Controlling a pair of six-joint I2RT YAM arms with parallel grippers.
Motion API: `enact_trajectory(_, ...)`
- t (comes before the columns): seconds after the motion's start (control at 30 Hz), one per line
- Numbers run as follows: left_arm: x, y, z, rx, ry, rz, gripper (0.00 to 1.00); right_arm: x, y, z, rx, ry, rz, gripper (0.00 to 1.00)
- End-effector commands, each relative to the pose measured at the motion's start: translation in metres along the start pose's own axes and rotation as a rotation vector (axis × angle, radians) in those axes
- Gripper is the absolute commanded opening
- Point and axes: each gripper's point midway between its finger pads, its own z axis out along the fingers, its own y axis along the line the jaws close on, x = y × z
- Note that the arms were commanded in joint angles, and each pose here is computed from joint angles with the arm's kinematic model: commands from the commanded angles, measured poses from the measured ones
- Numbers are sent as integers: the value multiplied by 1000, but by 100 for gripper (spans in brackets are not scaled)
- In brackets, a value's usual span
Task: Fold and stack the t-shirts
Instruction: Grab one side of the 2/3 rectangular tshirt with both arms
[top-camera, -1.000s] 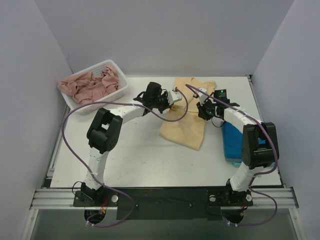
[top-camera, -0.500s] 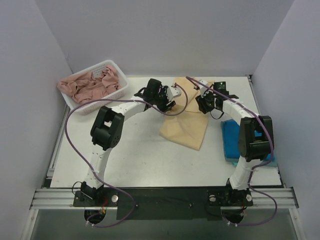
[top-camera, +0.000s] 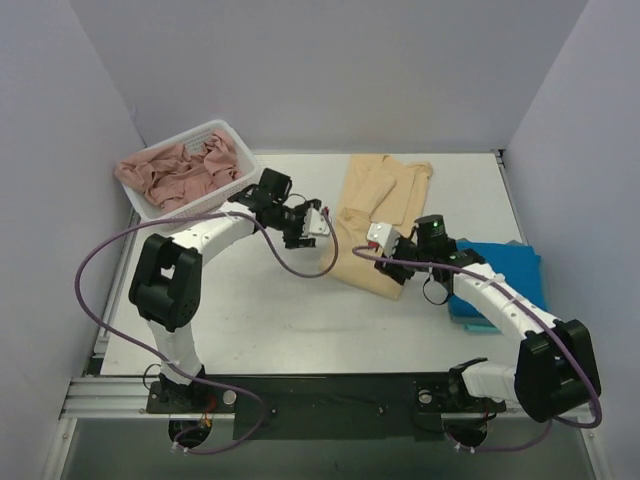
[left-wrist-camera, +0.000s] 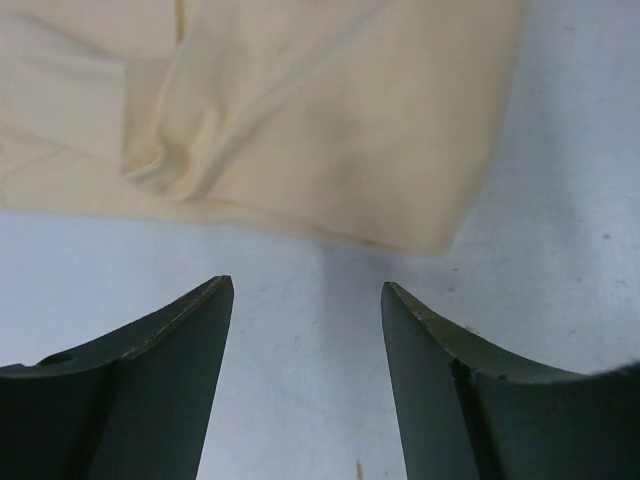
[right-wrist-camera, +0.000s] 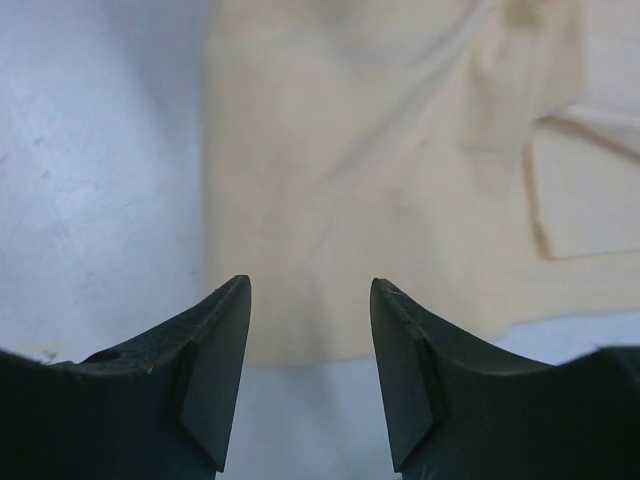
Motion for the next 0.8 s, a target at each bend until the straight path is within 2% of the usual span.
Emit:
enact_trajectory(0.0, -10, -50, 23, 135, -94, 235, 73, 53, 61, 11, -161, 167, -114, 46)
enact_trajectory(0.13, -5, -53, 43, 87, -78, 299, 76, 77, 76, 16, -170, 217, -137, 46)
enact_trajectory(0.3, 7, -80, 56, 160, -46, 319, 75, 91, 99, 18, -245, 294, -174, 45)
enact_trajectory(0.53, 43, -90, 73, 95, 130, 396, 61, 115, 93, 19, -178, 425, -170, 37)
enact_trajectory(0.6, 45, -90, 75, 79, 147, 411, 49, 120, 92, 17, -164, 444, -177, 28)
enact_trajectory(0.63, 48, -91, 75, 79, 162, 408, 37, 122, 91, 16, -160, 451, -182, 21)
enact_trajectory(0.67, 50, -94, 75, 78, 168, 414, 30, 122, 93, 16, -164, 450, -188, 18)
enact_trajectory(0.7, 51, -96, 76, 77, 182, 421, 10, 123, 93, 17, -162, 455, -191, 11)
enact_trajectory(0.73, 55, -100, 75, 79, 193, 423, 0, 124, 94, 16, -168, 460, -193, 7)
enact_trajectory(0.77, 55, -101, 73, 80, 202, 432, 0, 122, 94, 17, -169, 461, -188, 1)
